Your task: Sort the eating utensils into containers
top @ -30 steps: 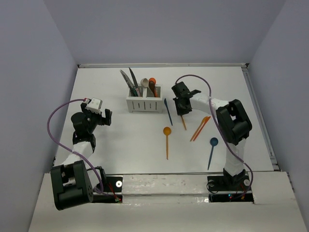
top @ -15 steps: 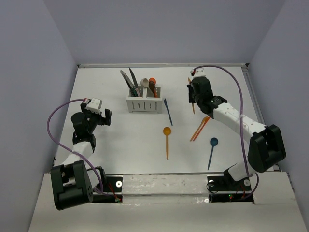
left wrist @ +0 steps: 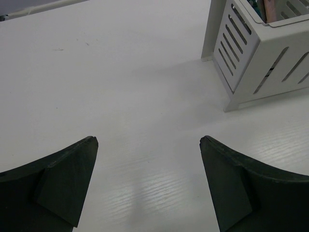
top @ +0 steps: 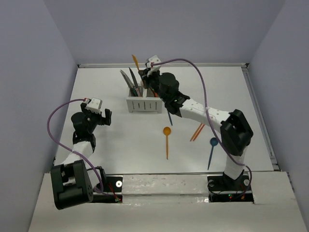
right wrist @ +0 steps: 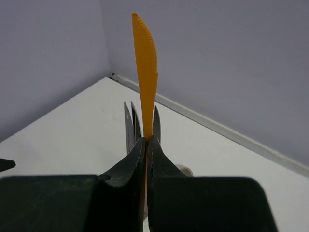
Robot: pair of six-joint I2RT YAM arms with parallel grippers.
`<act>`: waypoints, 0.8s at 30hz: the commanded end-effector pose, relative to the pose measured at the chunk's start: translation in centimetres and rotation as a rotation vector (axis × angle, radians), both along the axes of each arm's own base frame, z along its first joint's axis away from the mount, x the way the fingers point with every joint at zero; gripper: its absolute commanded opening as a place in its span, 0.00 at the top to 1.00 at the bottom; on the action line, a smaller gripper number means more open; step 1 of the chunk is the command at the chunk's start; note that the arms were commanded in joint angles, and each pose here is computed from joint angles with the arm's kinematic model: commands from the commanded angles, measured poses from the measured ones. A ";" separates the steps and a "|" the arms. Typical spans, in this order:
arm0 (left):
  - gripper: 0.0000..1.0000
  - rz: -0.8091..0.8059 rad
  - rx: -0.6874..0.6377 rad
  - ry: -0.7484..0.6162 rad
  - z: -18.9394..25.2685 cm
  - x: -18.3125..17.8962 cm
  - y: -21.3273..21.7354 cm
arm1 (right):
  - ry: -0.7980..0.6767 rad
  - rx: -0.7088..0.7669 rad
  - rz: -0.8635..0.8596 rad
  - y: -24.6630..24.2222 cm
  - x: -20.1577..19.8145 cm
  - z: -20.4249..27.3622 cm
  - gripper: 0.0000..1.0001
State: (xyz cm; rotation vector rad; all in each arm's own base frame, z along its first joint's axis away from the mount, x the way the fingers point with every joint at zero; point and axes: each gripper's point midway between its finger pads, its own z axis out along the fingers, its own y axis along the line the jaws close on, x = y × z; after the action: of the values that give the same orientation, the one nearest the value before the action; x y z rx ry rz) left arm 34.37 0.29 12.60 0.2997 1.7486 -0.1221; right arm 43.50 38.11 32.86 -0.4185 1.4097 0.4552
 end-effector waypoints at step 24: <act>0.01 -0.359 0.008 -0.176 3.5 -3.8 -6.1 | -0.044 -0.067 0.211 9.9 2.7 -8.7 0.85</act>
State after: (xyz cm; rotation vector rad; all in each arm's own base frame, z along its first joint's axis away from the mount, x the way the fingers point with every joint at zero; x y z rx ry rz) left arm 30.88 -5.47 15.21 0.5642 1.5660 -0.3593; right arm 47.48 48.52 20.04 -0.6457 1.4347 0.5360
